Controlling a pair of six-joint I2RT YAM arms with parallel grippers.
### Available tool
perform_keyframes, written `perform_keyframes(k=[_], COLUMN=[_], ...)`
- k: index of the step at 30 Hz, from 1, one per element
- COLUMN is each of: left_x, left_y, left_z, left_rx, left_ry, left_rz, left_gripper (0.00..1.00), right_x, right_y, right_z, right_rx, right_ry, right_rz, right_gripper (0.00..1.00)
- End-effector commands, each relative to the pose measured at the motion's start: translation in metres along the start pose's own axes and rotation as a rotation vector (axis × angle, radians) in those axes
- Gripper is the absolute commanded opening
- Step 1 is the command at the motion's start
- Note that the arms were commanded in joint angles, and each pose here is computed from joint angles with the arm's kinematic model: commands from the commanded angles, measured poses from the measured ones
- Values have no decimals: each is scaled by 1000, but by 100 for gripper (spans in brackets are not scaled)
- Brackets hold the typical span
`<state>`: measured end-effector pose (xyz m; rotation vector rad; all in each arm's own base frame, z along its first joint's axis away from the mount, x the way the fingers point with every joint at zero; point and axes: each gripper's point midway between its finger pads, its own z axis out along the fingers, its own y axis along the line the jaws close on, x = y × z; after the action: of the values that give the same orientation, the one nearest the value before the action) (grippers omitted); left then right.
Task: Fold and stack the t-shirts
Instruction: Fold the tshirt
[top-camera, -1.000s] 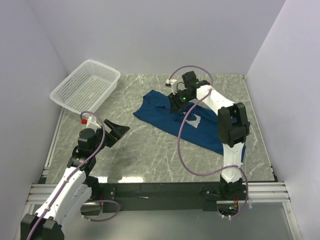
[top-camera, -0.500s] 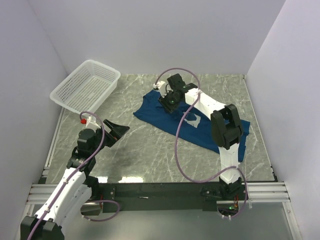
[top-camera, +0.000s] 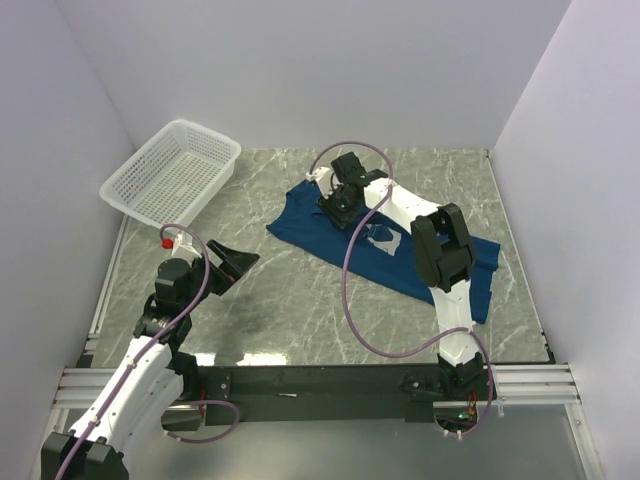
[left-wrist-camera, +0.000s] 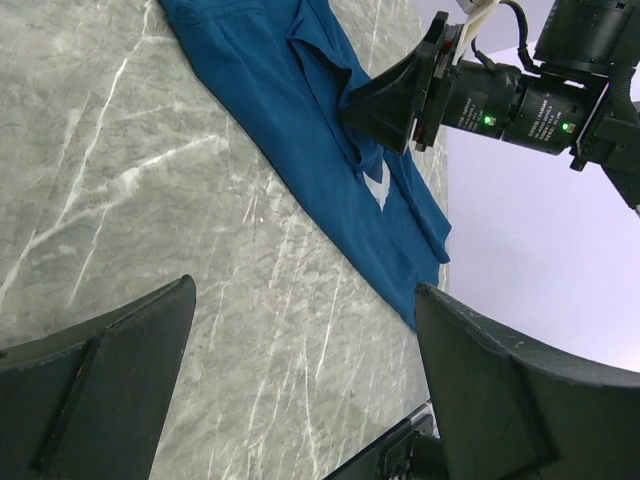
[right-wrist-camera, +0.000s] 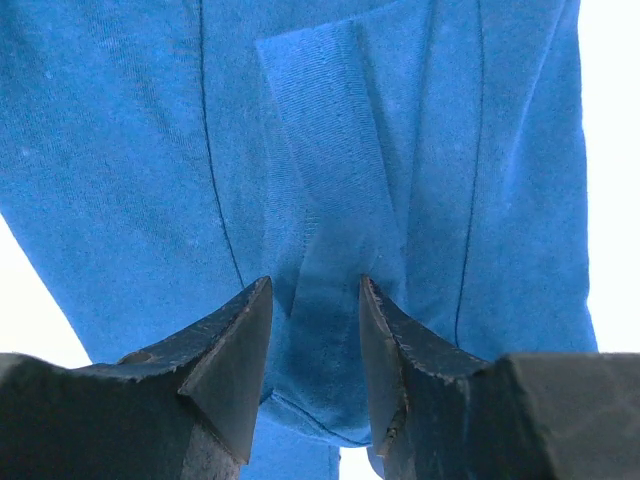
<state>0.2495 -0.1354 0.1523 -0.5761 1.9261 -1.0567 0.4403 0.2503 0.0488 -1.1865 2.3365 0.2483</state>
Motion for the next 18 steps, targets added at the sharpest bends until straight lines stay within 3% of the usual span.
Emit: perform_keyframes(k=[1, 18], left_x=[0, 0], left_y=[-6, -7], left_z=[-1, 1], left_rx=[36, 43], left_ry=[-1, 4], left_rz=[15, 13], left_gripper=[96, 96], right_x=[-20, -7], right_y=[-5, 8], right_z=[-6, 5], right_rx=[28, 16], right_ry=[-40, 6], right_rz=[-21, -44], right_gripper=[47, 47])
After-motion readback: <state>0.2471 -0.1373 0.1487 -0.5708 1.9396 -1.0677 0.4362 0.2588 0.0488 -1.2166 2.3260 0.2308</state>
